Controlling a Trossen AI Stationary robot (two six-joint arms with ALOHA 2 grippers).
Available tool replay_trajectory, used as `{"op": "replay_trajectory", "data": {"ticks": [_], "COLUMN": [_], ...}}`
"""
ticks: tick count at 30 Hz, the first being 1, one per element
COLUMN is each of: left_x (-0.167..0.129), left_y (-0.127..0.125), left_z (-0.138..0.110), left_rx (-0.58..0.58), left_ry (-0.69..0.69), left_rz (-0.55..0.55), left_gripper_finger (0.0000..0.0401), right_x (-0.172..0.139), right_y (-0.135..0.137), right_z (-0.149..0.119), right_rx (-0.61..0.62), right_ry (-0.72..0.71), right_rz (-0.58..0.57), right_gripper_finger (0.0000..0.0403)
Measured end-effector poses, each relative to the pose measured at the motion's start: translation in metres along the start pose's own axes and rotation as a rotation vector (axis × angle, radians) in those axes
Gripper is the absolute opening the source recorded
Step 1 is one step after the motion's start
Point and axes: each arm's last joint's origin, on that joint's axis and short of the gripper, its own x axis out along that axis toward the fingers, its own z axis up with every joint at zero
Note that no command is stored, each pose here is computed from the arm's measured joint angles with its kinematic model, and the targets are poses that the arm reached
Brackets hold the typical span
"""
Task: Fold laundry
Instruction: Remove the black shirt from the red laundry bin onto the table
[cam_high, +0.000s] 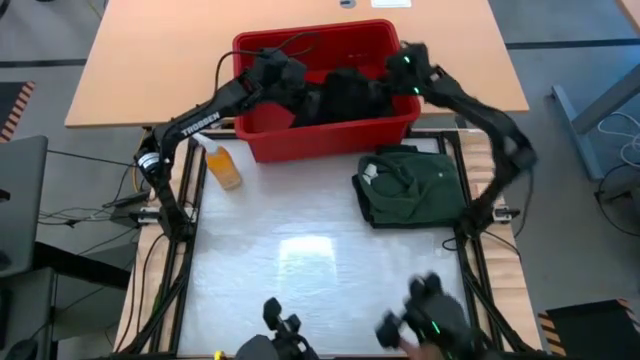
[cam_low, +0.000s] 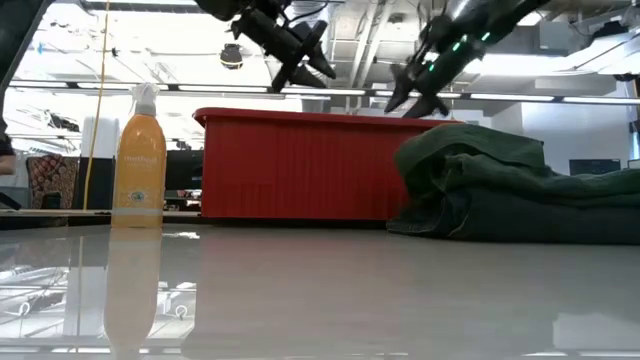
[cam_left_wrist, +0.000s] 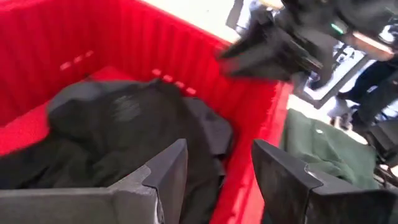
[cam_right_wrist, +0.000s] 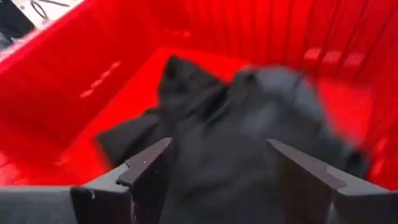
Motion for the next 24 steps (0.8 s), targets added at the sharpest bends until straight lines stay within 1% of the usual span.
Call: {"op": "replay_trajectory", "data": {"ticks": [4,7,10,13,16,18,20,22,24], "left_x": [-0.002,-0.001,0.000,0.000,0.000,0.000,0.001,0.001,0.000], "left_y": [0.003,0.001,-0.004,-0.007,-0.011,-0.013,-0.016,-0.017,-0.018], "left_z": [0.001,-0.001,-0.006,-0.012,-0.016,-0.019,-0.021,-0.023,-0.024], "left_rx": [-0.049,-0.066,-0.074,-0.066,-0.048,-0.034,-0.025,-0.022,-0.010], "left_ry": [-0.011,-0.004,0.034,0.082,0.127,0.150,0.167,0.181,0.196], "left_rz": [0.073,0.085,0.105,0.118,0.119,0.119,0.115,0.110,0.109], "left_gripper_finger": [0.0169,0.0169,0.0169,0.0169,0.0169,0.0169,0.0169,0.0169,0.0169], "right_x": [0.066,0.113,0.146,0.176,0.196,0.200,0.201,0.202,0.201], "right_y": [-0.031,-0.041,-0.048,-0.055,-0.062,-0.064,-0.066,-0.067,-0.067], "right_z": [0.014,0.014,0.016,0.010,0.005,-0.002,-0.012,-0.019,-0.023], "right_rx": [-0.094,-0.146,-0.193,-0.217,-0.228,-0.233,-0.231,-0.220,-0.225], "right_ry": [0.080,0.166,0.232,0.299,0.343,0.351,0.410,0.467,0.505], "right_rz": [-0.029,-0.024,-0.019,-0.028,-0.057,-0.054,-0.056,-0.055,-0.045], "right_gripper_finger": [0.0283,0.0283,0.0283,0.0283,0.0283,0.0283,0.0276,0.0251,0.0201]}}
